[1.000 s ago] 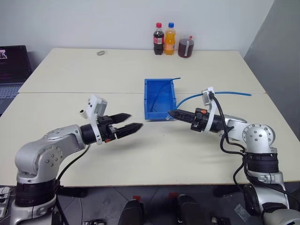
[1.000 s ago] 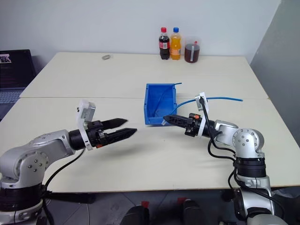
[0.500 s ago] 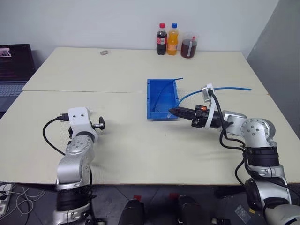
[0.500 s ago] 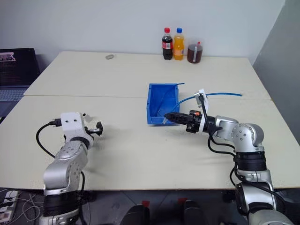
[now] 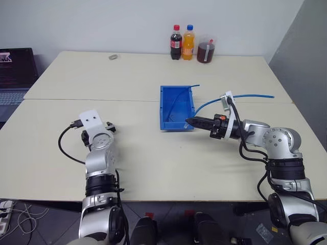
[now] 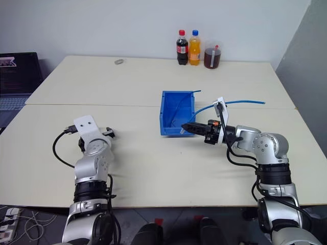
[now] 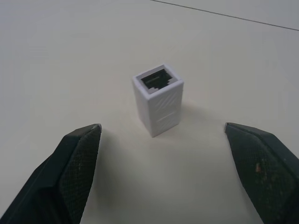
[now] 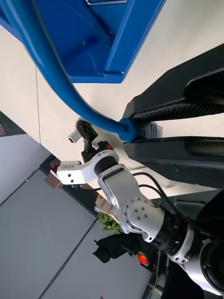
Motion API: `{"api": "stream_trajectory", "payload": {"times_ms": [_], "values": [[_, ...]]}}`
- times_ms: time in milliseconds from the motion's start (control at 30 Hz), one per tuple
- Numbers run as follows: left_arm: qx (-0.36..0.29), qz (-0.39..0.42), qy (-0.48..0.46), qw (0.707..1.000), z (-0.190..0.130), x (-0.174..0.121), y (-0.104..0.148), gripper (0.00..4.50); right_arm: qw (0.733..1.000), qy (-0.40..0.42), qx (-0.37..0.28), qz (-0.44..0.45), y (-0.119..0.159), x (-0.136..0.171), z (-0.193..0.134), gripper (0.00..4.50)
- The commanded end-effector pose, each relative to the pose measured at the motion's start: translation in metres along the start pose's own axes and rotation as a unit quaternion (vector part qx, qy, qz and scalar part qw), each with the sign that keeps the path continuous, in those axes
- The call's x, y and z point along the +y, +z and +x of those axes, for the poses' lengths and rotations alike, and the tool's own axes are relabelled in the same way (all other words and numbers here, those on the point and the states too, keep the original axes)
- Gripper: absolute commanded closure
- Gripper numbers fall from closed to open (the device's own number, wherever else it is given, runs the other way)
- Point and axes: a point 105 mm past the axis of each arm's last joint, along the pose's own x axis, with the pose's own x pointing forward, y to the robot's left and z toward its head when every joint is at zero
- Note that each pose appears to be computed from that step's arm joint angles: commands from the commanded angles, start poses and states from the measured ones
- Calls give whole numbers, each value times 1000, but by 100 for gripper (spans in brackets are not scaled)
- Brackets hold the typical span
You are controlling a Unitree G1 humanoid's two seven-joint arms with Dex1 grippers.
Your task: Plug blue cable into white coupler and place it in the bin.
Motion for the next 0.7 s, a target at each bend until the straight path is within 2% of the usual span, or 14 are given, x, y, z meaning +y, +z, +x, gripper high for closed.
{"api": "stream_trajectory", "payload": {"times_ms": [33,333,500,700], "values": [[-8,-16,29,999,7,8,6,5,999,9,-15,-32,16,11,-4,428],[14,-59,47,997,10,4,-1,5,999,4,-14,-37,18,10,-7,428],[40,-96,56,993,10,3,-9,82,999,3,-12,-38,18,10,-8,428],[33,-102,65,992,14,8,-4,212,999,-2,-10,-38,15,7,-10,428]]}}
